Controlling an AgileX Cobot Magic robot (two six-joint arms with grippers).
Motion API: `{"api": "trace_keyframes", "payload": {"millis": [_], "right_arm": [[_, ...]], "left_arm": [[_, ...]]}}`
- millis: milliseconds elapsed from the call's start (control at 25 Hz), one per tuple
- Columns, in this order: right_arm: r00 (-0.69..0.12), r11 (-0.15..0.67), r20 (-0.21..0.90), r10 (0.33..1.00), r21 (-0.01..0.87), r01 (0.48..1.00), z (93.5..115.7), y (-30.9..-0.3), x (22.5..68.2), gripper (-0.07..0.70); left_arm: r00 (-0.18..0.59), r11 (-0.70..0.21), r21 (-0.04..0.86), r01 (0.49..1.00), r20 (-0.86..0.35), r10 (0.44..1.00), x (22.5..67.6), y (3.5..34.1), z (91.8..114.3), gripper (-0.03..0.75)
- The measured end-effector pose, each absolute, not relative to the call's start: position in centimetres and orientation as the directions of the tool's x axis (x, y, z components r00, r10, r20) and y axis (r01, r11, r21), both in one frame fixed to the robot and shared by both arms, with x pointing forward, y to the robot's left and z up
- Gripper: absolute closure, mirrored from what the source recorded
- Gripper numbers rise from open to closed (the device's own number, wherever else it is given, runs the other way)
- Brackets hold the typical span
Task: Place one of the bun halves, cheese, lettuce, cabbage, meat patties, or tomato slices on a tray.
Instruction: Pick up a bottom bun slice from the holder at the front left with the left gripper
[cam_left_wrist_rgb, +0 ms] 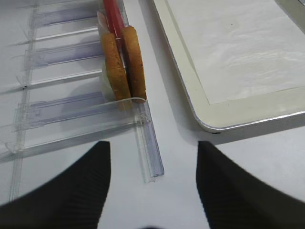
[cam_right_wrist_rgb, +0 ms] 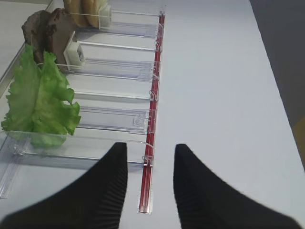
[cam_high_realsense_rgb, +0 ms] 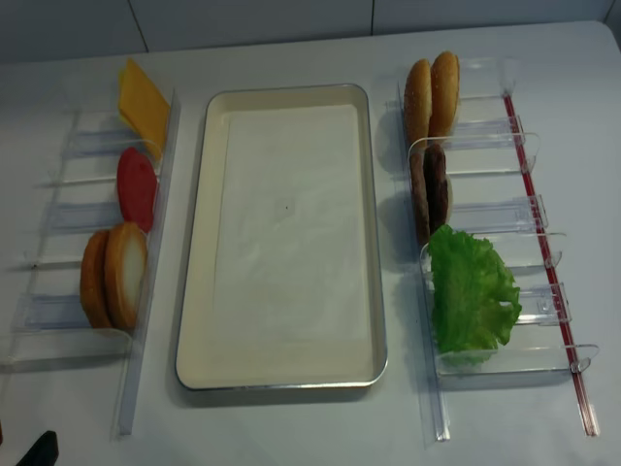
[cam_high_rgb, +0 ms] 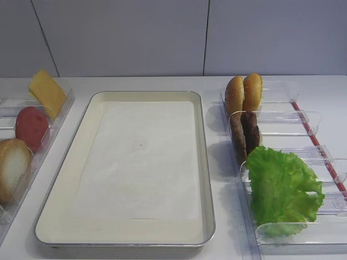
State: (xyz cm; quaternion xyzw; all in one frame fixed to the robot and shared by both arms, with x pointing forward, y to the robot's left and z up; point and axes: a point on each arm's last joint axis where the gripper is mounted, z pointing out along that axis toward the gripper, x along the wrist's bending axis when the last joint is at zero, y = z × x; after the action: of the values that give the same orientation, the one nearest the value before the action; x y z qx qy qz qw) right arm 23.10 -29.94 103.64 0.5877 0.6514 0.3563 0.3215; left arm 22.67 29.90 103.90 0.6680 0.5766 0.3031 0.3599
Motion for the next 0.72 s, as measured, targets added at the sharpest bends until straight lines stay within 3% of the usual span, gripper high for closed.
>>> {"api": "trace_keyframes", "payload": {"millis": [360, 480, 720], "right_arm": [[-0.102, 0.055, 0.000, 0.995, 0.842, 0.537, 103.6, -29.9, 23.1, 0.423], [-0.102, 0.055, 0.000, 0.995, 0.842, 0.537, 103.6, -29.9, 23.1, 0.426], [-0.102, 0.055, 0.000, 0.995, 0.842, 0.537, 103.6, -29.9, 23.1, 0.426]], "left_arm": [[0.151, -0.072, 0.842, 0.534, -0.011, 0.989, 22.5, 29.9, 104.8, 0.340], [0.137, -0.052, 0.818, 0.573, -0.033, 0.990, 23.4, 29.8, 106.3, 0.340], [0.130, -0.023, 0.714, 0.700, -0.096, 0.987, 27.6, 29.0, 109.7, 0.340]]}}
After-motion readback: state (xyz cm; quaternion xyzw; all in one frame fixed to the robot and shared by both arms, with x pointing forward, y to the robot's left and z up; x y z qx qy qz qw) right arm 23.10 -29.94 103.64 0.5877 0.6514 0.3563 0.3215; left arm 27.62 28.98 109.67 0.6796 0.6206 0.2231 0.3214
